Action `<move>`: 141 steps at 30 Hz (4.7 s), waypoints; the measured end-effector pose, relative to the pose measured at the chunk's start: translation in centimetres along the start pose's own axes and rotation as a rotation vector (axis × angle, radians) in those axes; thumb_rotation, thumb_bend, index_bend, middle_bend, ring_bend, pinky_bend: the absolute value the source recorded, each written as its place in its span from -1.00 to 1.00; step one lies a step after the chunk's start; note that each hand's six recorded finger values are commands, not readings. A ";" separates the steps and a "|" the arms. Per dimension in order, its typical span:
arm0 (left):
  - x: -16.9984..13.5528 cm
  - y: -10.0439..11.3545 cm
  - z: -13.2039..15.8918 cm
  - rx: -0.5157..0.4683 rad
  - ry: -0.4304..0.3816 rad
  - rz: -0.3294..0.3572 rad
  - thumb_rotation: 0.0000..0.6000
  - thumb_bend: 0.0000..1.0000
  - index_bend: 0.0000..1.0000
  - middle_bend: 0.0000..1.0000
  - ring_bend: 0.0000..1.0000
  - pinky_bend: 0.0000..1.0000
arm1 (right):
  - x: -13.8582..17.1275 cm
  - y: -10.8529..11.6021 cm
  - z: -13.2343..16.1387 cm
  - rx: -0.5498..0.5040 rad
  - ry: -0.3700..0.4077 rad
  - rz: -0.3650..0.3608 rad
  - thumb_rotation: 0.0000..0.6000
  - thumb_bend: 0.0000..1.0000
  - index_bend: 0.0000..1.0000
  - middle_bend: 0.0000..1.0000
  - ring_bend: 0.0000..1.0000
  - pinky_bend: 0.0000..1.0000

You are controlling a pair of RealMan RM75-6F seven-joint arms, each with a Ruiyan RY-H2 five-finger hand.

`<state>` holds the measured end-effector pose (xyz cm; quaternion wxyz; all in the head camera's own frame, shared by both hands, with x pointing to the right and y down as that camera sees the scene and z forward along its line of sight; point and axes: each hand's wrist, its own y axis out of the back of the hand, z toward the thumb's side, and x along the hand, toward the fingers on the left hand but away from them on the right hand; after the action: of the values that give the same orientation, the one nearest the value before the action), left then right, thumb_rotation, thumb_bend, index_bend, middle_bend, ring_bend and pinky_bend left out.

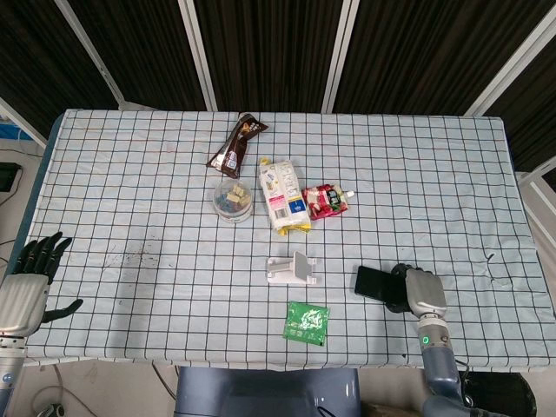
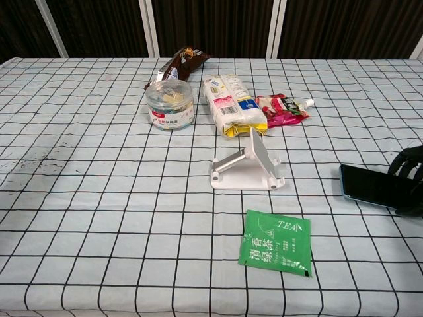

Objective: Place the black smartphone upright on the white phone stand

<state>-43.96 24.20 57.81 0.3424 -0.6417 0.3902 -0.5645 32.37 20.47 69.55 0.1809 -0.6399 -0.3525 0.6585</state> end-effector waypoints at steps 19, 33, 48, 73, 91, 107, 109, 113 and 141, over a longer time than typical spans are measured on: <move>0.0 0.1 0.1 -0.019 -0.005 0.009 1.00 -1.00 -1.00 -1.00 -1.00 -1.00 | 1.3 5.7 1.6 -0.350 0.126 -0.090 1.00 -0.23 0.26 0.32 0.03 0.02; 0.0 0.0 0.1 -0.026 -0.002 0.007 1.00 -1.00 -1.00 -1.00 -1.00 -1.00 | 2.1 6.0 7.0 -0.738 0.416 -0.051 1.00 -0.24 0.26 0.30 -0.02 -0.02; 0.2 -0.3 0.0 -0.030 0.007 -0.009 1.00 -1.00 -1.00 -1.00 -1.00 -1.00 | 0.5 1.7 11.4 -0.857 0.480 0.061 1.00 -0.24 0.26 0.28 -0.04 -0.03; 0.4 -0.6 -0.3 -0.013 0.035 -0.016 1.00 -1.00 -1.00 -1.00 -1.00 -1.00 | -2.2 -0.7 13.4 -1.008 0.507 0.173 1.00 -0.24 0.26 0.25 -0.06 -0.03; 0.4 -0.6 -0.3 -0.013 0.039 -0.015 1.00 -1.00 -1.00 -1.00 -1.00 -1.00 | -2.4 -1.5 14.3 -1.037 0.553 0.160 1.00 -0.17 0.25 0.21 -0.11 -0.11; 0.3 -0.7 -0.3 -0.016 0.043 -0.019 1.00 -1.00 -1.00 -1.00 -1.00 -1.00 | -2.6 -3.0 14.5 -1.003 0.598 0.118 1.00 -0.05 0.24 0.17 -0.17 -0.11; 0.3 -0.7 -0.4 -0.015 0.044 -0.018 1.00 -1.00 -1.00 -1.00 -1.00 -1.00 | -2.6 -3.0 14.7 -1.009 0.605 0.113 1.00 -0.05 0.22 0.16 -0.19 -0.15; 0.3 -0.7 -0.4 -0.014 0.044 -0.019 1.00 -1.00 -1.00 -1.00 -1.00 -1.00 | -2.7 -3.1 14.9 -1.018 0.614 0.109 1.00 -0.04 0.21 0.15 -0.21 -0.18; 0.4 -0.7 -0.4 -0.015 0.048 -0.017 1.00 -1.00 -1.00 -1.00 -1.00 -1.00 | -3.0 -4.3 14.8 -1.030 0.580 0.103 1.00 -0.03 0.18 0.11 -0.25 -0.22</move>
<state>-44.26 24.20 58.63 0.3233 -0.6341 0.3968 -0.5796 17.45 17.90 73.71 -0.0963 -0.8153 -0.5315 0.2087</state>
